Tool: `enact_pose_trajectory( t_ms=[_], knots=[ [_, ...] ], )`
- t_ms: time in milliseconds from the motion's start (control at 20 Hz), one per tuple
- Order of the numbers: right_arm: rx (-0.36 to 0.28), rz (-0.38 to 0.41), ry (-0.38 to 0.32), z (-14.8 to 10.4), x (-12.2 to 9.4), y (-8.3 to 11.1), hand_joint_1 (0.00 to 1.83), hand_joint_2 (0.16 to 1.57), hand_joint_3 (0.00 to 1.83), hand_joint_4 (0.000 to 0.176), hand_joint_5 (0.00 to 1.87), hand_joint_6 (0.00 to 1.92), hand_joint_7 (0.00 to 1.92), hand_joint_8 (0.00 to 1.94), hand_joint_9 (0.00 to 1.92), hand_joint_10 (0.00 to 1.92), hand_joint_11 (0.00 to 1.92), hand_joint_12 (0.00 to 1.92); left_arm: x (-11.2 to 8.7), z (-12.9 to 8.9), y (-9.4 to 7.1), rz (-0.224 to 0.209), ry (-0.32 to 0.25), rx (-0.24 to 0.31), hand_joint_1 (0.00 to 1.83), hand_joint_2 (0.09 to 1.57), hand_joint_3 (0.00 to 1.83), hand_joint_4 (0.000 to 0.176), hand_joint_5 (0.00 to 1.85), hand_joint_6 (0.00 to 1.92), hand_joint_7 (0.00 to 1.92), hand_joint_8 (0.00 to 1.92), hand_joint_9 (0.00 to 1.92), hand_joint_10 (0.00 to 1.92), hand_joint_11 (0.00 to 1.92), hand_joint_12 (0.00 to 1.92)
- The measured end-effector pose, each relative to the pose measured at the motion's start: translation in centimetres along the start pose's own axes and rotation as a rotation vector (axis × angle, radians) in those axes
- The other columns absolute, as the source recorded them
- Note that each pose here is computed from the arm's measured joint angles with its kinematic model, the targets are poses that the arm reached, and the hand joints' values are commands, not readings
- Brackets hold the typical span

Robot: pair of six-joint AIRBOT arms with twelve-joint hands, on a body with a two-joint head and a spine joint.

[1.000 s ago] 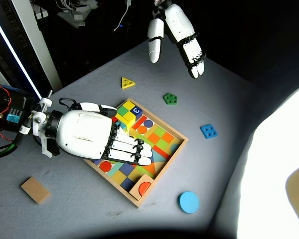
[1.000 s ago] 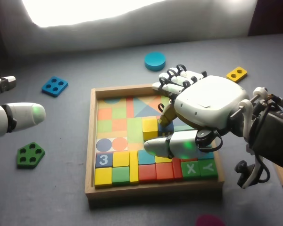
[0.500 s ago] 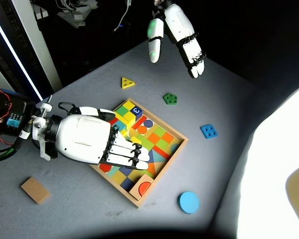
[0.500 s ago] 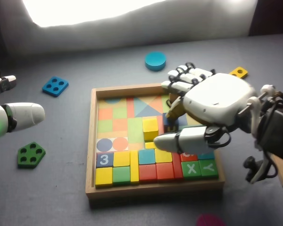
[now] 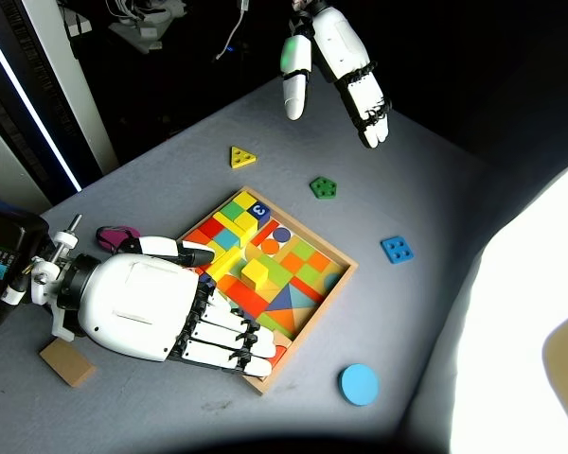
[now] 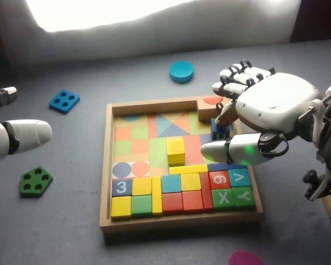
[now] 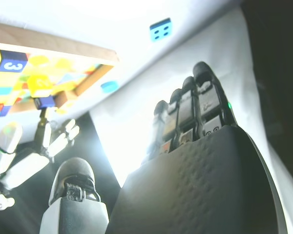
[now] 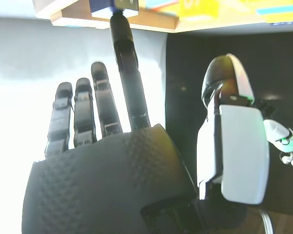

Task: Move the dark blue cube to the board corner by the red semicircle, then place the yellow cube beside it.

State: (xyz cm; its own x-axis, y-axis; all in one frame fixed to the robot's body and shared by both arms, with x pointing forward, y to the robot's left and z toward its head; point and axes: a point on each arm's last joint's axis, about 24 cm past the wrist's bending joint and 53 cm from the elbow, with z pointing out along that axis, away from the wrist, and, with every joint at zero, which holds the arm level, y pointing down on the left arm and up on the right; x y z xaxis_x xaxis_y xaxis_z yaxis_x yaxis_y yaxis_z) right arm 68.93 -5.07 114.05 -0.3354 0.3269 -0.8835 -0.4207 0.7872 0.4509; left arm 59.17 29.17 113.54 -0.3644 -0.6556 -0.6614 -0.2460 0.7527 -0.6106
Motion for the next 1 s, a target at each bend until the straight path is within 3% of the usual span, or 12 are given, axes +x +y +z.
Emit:
enact_pose_trajectory(
  t_ms=[50,100,150,400,500,650,850,1000],
  knots=[
    [0.004,-0.002,-0.002,0.1,-0.1,-0.3,0.0,1.07,0.0,0.036,0.82,0.0,0.16,0.0,0.0,0.0,0.0,0.0,-0.1,0.0,0.0,-0.001,-0.003,-0.001,0.0,1.07,0.0,0.003,0.0,0.0,0.01,0.0,0.01,0.0,0.0,0.25],
    [0.008,0.001,-0.006,0.1,-0.3,-0.5,0.0,1.07,0.0,0.036,0.82,0.0,0.16,0.0,0.0,0.0,0.0,0.0,-0.1,0.0,0.0,-0.002,-0.004,-0.001,0.0,1.07,0.0,0.003,0.0,0.0,0.01,0.0,0.01,0.0,0.0,0.25],
    [0.013,0.001,-0.014,0.3,-0.5,-0.7,0.0,1.08,0.0,0.023,0.8,0.0,0.17,0.0,0.0,0.0,0.0,0.0,-0.1,0.0,0.0,-0.003,-0.005,-0.001,0.0,1.07,0.0,0.0,0.0,0.0,0.02,0.0,0.01,0.0,0.0,0.21],
    [0.025,-0.002,-0.025,0.6,-0.8,-1.3,0.0,1.06,0.0,0.032,0.8,0.01,0.19,0.02,0.0,0.0,0.0,0.0,-0.2,0.0,0.0,-0.003,-0.006,-0.001,0.0,1.07,0.0,0.0,0.0,0.0,0.0,0.0,0.0,0.0,0.0,0.13],
    [0.029,0.001,-0.03,0.7,-0.9,-1.5,0.0,1.06,0.0,0.019,0.82,0.01,0.25,0.01,0.02,0.01,0.0,0.0,-0.1,0.0,0.0,-0.004,-0.006,-0.001,0.0,1.08,0.0,0.0,0.0,0.0,0.0,0.0,0.0,0.0,0.0,0.12],
    [0.032,0.003,-0.034,0.7,-1.1,-1.7,0.0,1.06,0.0,0.019,0.84,0.02,0.28,0.02,0.03,0.01,0.0,0.0,-0.2,0.0,0.0,-0.003,-0.006,-0.001,0.0,1.08,0.0,0.0,0.0,0.0,0.0,0.0,0.0,0.0,0.0,0.12],
    [0.032,0.006,-0.042,0.8,-1.3,-1.6,0.0,1.06,0.0,0.001,0.84,0.01,0.31,0.02,0.03,0.01,0.0,0.0,-0.2,0.0,0.0,-0.003,-0.006,-0.001,0.0,1.08,0.0,0.0,0.0,0.0,0.0,0.0,0.0,0.0,0.0,0.08],
    [0.027,0.023,-0.056,0.9,-2.3,-1.3,0.0,1.07,0.0,0.008,0.84,0.01,0.28,0.0,0.02,0.0,0.0,0.0,-0.2,0.0,0.0,-0.003,-0.006,-0.001,0.0,1.08,0.0,0.0,0.0,0.0,0.0,0.0,0.0,0.0,0.0,0.15]
  ],
)
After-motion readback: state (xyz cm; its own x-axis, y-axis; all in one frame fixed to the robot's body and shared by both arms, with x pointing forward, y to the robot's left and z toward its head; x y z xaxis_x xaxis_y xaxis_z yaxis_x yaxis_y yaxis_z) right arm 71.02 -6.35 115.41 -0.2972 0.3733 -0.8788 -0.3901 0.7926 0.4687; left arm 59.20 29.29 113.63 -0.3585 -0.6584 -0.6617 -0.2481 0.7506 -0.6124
